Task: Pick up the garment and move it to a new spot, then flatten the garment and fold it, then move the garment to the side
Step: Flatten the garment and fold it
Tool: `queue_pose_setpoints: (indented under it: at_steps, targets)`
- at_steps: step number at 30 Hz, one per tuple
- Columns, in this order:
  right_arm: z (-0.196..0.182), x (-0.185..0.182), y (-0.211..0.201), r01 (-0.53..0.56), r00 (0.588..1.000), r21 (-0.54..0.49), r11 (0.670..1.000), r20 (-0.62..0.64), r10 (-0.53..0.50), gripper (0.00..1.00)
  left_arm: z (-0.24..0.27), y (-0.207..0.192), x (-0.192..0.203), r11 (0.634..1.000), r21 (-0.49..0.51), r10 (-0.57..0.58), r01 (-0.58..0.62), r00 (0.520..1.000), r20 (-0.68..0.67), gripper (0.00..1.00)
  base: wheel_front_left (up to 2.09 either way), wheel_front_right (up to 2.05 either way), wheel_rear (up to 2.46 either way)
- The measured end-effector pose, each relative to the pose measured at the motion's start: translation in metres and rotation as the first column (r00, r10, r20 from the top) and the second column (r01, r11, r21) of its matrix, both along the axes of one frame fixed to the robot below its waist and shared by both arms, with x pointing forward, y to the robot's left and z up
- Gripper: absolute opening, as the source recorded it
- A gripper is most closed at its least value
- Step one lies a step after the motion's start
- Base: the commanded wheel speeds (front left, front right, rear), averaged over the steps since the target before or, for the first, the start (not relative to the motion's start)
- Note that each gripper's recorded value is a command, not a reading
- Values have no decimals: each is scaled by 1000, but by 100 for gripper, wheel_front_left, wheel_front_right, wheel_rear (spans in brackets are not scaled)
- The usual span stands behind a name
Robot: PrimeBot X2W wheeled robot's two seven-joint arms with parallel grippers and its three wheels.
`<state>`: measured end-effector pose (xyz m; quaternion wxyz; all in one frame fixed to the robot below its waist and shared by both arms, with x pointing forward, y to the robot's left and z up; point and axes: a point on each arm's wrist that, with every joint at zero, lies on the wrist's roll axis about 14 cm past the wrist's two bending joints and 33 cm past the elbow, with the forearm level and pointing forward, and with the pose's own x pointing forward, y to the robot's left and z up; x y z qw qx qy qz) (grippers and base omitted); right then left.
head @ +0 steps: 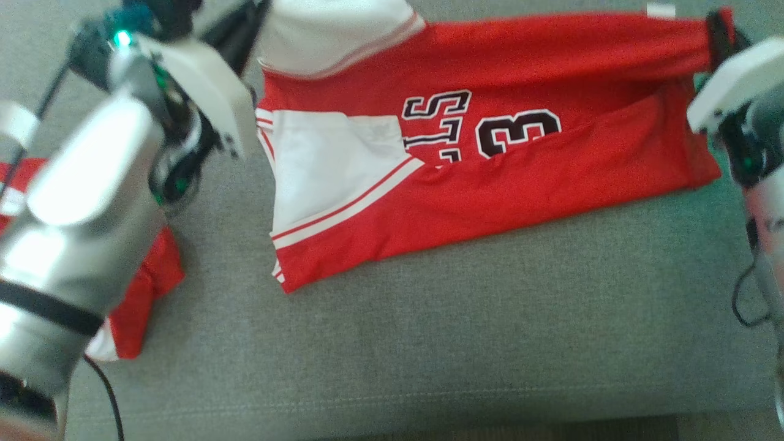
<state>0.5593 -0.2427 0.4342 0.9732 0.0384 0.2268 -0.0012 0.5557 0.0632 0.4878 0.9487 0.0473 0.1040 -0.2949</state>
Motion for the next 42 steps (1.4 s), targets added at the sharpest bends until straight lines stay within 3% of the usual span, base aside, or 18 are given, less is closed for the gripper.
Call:
queue_pose_setpoints:
  at_steps: [13,23,27,40,41,42]
  targets:
    - [-16,-57,-11,-43,984,-19,999,-173,39,0,-5,-18,-108,993,-12,-116,116,986,-120,0,0,0,0]
    - [-21,-70,-20,-76,969,-72,995,-239,57,0,-9,-21,-143,986,4,-161,165,967,-199,0,0,0,0]
    - [-24,-74,-20,-90,963,-80,993,-261,67,0,-11,-23,-151,988,-43,-157,151,952,-261,0,0,0,0]
    - [-35,-92,-23,-121,928,-91,988,-365,80,0,-41,-23,-169,985,-15,-168,175,913,-373,0,0,0,0]
    - [-37,-95,-22,-122,924,-87,989,-373,82,34,-42,-23,-170,985,-13,-166,174,911,-377,0,0,0,0]
    - [-38,-96,-21,-126,924,-85,988,-372,85,100,-44,-23,-169,985,-8,-163,172,913,-373,10,0,0,0]
